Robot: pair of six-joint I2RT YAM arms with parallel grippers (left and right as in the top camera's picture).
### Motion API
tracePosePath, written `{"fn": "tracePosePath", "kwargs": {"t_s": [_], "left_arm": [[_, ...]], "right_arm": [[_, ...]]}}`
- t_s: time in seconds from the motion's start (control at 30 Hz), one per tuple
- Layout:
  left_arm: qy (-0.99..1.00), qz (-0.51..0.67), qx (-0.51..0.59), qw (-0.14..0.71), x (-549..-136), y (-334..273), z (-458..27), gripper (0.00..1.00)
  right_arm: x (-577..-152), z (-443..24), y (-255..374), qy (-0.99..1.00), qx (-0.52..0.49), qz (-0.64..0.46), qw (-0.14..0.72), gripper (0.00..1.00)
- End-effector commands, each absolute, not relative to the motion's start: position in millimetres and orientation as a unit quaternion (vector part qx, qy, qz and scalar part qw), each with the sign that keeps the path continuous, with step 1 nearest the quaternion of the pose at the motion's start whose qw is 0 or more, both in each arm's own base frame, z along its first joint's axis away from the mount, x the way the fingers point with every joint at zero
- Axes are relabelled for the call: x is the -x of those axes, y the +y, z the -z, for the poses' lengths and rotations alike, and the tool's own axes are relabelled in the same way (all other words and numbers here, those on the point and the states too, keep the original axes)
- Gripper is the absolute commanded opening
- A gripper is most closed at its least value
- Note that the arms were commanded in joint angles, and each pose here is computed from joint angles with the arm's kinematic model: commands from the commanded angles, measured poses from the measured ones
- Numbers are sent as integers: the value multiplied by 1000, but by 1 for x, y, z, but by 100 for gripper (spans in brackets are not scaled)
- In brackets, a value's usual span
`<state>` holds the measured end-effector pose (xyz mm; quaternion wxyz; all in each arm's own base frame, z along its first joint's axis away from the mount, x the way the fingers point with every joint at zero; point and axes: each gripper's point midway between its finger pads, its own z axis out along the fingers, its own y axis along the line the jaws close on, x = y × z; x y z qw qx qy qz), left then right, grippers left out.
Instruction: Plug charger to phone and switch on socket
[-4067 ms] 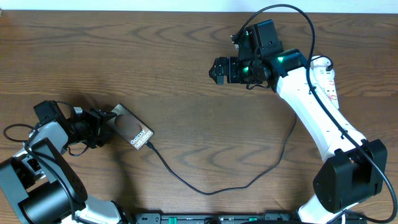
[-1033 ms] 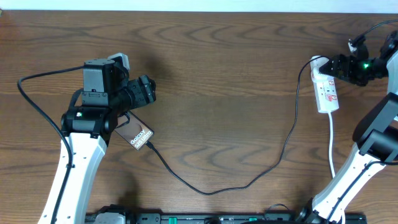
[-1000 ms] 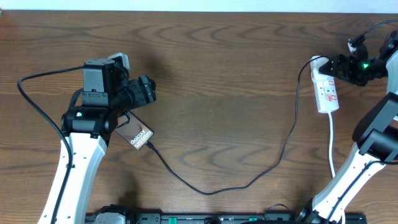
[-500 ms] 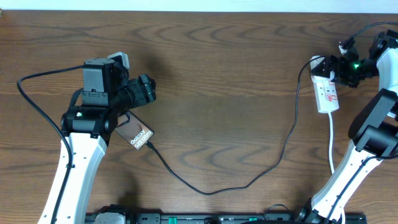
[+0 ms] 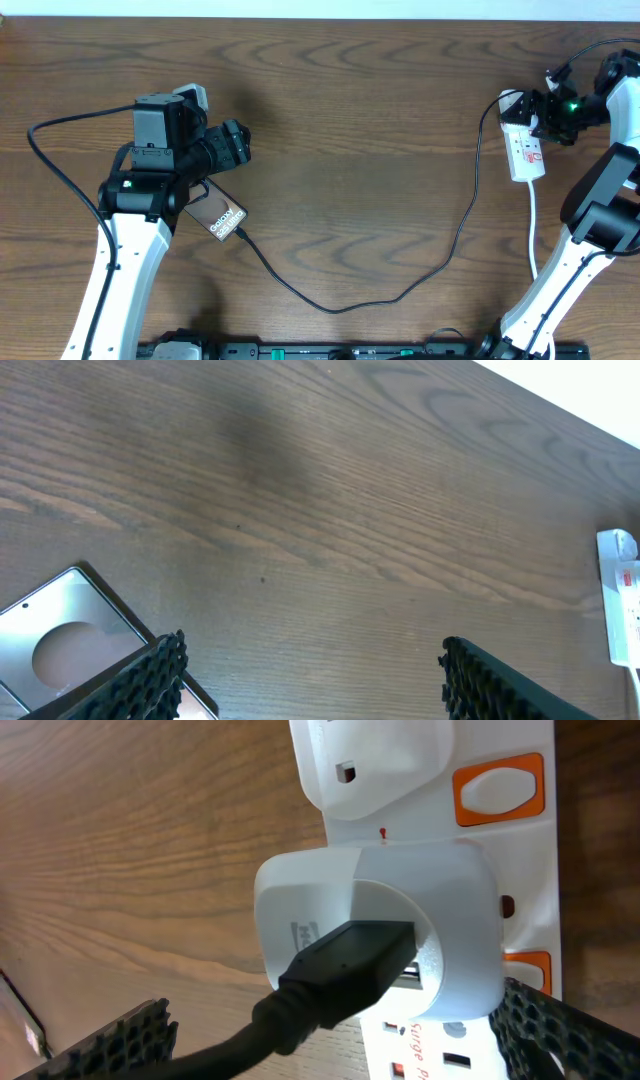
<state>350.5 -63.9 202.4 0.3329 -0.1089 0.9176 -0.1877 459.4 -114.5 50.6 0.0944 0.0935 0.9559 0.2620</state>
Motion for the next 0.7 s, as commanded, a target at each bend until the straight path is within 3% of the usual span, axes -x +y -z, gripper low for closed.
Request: {"fn": "tracePosePath", "kwargs": {"t_s": [0.0, 0.47, 0.67], "left_arm": [[917, 179, 99, 343, -354, -63, -209, 80], [918, 179, 99, 340, -353, -62, -208, 80], [919, 178, 100, 337, -352, -62, -207, 80]], "right_arm": [[-459, -38, -95, 950, -98, -288, 72, 99], [-462, -31, -81, 950, -71, -294, 78, 99], [-462, -36, -62, 930, -74, -351, 82, 99]]}}
